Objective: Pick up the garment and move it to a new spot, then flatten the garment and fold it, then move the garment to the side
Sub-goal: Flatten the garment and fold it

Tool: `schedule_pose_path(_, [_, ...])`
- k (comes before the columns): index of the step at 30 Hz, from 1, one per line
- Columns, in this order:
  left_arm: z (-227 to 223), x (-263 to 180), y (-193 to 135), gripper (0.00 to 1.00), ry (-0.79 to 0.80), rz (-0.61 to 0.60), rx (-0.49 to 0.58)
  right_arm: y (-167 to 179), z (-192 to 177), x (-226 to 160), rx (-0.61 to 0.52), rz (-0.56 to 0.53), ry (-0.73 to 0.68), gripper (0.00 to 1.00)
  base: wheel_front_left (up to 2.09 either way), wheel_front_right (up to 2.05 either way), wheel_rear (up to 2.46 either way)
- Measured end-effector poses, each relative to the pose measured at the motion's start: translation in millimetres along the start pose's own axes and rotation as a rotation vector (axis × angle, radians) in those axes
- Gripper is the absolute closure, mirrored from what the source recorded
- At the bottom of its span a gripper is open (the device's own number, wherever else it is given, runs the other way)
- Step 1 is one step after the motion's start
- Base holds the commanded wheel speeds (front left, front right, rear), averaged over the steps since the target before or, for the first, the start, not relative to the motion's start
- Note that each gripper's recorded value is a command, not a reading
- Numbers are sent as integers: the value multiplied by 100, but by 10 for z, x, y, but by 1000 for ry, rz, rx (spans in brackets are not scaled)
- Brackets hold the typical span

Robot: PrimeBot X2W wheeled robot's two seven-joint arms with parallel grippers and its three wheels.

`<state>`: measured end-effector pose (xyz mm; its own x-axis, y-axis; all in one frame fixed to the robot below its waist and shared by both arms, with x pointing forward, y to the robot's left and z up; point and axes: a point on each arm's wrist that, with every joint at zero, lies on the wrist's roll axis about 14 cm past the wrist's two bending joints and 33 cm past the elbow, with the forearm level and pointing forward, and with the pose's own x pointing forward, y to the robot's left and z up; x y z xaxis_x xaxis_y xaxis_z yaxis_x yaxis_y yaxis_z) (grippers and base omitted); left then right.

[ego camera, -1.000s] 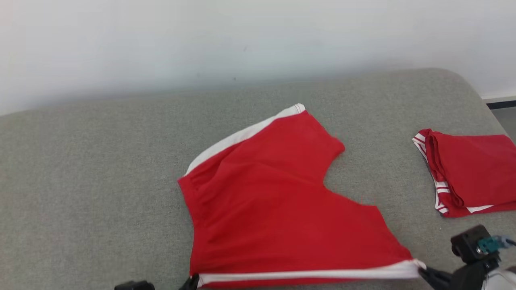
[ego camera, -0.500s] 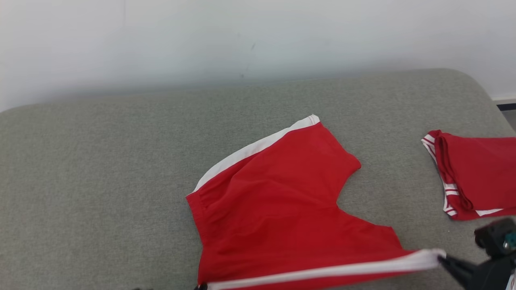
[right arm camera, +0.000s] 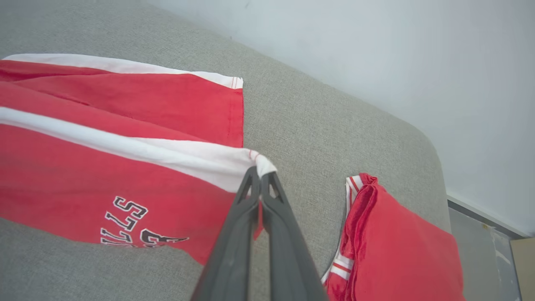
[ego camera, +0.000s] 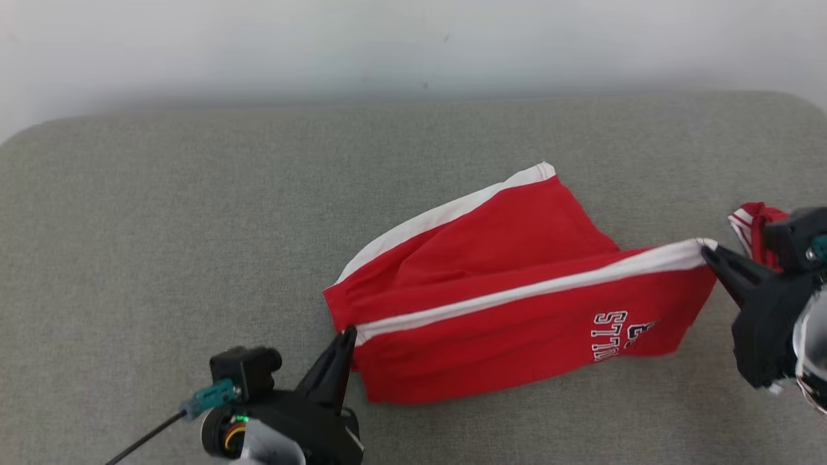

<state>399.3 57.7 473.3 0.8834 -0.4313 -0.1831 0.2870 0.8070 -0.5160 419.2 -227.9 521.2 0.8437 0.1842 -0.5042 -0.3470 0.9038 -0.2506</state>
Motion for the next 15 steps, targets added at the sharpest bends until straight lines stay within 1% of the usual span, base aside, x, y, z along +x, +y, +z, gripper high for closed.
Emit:
schedule_pose_path(7, [164, 291, 114, 100, -52, 48, -13, -7, 256, 521, -22, 28, -49, 100, 0, 0, 0])
schedule_pose_path(10, [211, 409, 179, 100, -64, 70, -33, -51, 347, 733, -16, 25, -69, 100, 0, 0, 0])
schedule_pose_path(15, [296, 585, 328, 100, -77, 112, -36, -89, 477, 1068, -12, 22, -96, 100, 0, 0, 0])
